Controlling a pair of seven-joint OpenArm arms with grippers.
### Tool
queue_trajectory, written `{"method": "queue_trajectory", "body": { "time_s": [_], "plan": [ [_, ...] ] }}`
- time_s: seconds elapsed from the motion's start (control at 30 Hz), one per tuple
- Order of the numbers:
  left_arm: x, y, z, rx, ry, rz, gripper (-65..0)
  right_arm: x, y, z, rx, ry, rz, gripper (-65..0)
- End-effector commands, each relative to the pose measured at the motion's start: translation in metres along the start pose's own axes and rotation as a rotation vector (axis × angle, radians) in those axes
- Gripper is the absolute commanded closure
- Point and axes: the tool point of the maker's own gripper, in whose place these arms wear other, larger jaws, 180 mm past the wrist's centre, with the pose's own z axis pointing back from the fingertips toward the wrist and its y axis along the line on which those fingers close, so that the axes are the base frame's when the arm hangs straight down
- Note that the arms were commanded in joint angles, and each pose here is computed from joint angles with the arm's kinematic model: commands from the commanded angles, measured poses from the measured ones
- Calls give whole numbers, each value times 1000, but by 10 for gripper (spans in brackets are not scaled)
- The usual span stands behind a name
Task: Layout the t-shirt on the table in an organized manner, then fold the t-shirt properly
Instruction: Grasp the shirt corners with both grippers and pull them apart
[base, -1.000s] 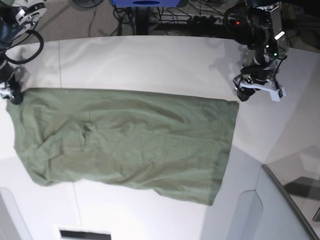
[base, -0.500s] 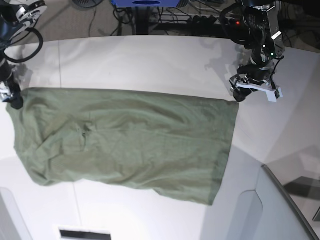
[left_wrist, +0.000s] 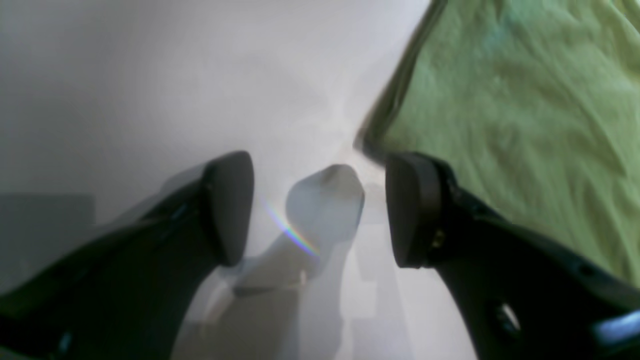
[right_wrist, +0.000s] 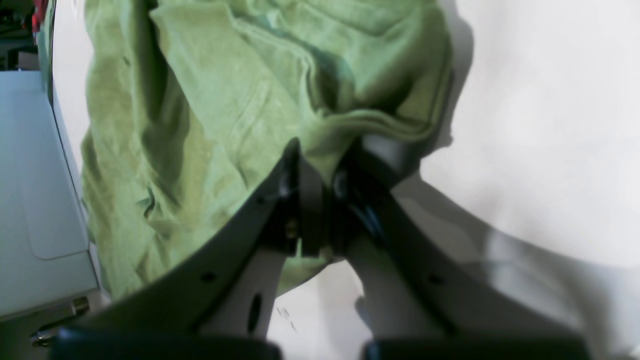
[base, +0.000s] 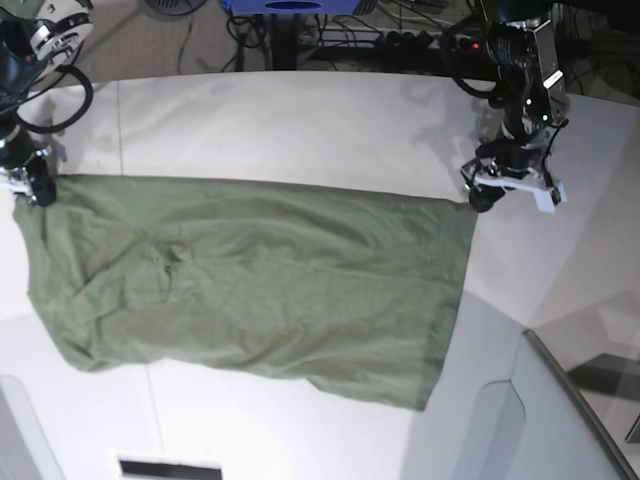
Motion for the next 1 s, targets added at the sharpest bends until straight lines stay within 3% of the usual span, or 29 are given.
{"method": "queue_trajectory", "body": {
  "time_s": [0.0, 0.37, 0.53, 0.63, 0.77, 0.97],
  "plan": [
    [0, -4, -4, -8, 19, 2, -397, 16, 4, 2, 7, -27, 22, -2],
    [-11, -23, -33, -28, 73, 63, -395, 15, 4, 2, 8, -24, 24, -2],
    [-30, -48, -36, -79, 122, 17, -383, 15, 3, 2, 5, -23, 24, -2],
    [-30, -50, -36, -83, 123, 18, -262, 15, 3, 2, 5, -24, 25, -2],
    [-27, -49, -36, -81, 117, 20, 0, 14, 2, 3, 2, -19, 27, -2],
    [-7, -57, -30, -104, 69, 0, 0, 31, 5, 11, -4, -61, 77, 0]
  ]
}}
